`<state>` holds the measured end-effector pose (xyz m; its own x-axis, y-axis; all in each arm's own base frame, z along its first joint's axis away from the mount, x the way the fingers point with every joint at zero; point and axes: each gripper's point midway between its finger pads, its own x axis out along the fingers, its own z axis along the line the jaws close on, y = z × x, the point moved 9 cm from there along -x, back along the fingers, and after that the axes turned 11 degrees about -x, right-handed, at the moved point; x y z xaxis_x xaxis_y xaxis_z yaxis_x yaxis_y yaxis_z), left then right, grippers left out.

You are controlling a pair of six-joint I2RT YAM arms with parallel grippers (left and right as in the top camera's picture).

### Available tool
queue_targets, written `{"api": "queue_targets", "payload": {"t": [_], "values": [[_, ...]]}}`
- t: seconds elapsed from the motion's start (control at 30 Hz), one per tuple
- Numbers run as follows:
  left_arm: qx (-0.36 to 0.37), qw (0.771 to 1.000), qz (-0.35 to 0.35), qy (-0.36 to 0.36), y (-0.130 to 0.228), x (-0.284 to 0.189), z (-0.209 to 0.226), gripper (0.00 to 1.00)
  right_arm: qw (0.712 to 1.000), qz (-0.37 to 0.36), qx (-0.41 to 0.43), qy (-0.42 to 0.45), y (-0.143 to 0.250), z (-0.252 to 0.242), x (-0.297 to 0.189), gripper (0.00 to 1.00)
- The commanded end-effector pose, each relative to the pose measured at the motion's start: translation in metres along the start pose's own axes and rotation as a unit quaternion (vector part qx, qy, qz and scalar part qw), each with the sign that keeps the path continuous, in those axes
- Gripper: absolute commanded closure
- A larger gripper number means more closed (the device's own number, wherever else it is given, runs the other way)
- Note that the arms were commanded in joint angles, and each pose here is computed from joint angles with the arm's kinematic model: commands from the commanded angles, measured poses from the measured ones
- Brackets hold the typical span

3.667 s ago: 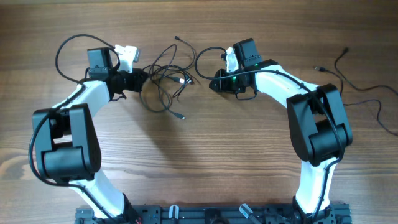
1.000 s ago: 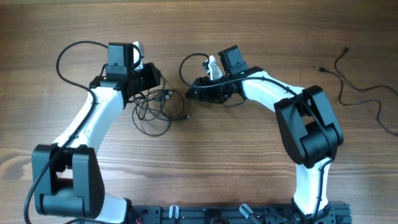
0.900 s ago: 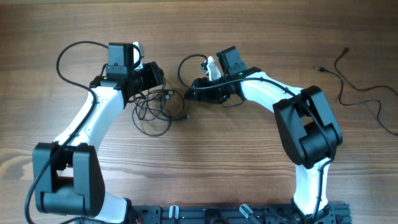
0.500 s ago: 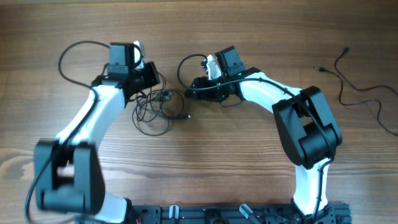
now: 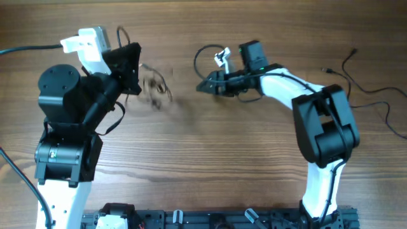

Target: Untangle cables

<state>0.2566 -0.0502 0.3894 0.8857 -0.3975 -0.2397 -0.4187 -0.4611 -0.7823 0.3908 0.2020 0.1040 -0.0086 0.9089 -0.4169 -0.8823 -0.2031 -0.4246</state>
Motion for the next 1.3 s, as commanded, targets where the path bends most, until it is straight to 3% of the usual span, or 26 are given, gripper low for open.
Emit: {"api": "queue_targets", "payload": {"t": [0.0, 0.1, 0.3, 0.6, 0.77, 0.97, 1.27], "values": [[0.014, 0.999, 0.049, 0.001, 0.011, 0.019, 0.009, 0.96, 0.988, 0.005, -0.015, -0.152, -0.001, 0.012, -0.013, 0.34], [0.012, 0.996, 0.076, 0.053, 0.014, 0.036, 0.007, 0.96, 0.987, 0.013, -0.019, -0.156, 0.000, 0.017, -0.005, 0.35], [0.009, 0.996, 0.080, 0.046, 0.015, 0.050, 0.014, 0.96, 0.984, 0.053, -0.008, -0.172, 0.010, 0.037, 0.024, 0.35], [-0.010, 0.997, 0.062, -0.034, 0.010, 0.046, 0.040, 0.96, 0.995, 0.057, -0.070, -0.036, 0.020, 0.047, 0.077, 0.31], [-0.033, 0.987, 0.078, -0.137, 0.018, 0.044, 0.070, 0.96, 0.993, 0.046, -0.108, -0.003, 0.019, 0.051, 0.090, 0.30], [-0.075, 0.964, 0.136, -0.215, 0.038, 0.062, 0.111, 0.96, 0.991, 0.035, -0.126, 0.034, 0.017, 0.047, 0.092, 0.30], [-0.167, 0.901, 0.243, -0.317, 0.082, 0.071, 0.162, 0.95, 0.985, 0.007, -0.135, 0.108, 0.009, 0.036, 0.091, 0.33]]}}
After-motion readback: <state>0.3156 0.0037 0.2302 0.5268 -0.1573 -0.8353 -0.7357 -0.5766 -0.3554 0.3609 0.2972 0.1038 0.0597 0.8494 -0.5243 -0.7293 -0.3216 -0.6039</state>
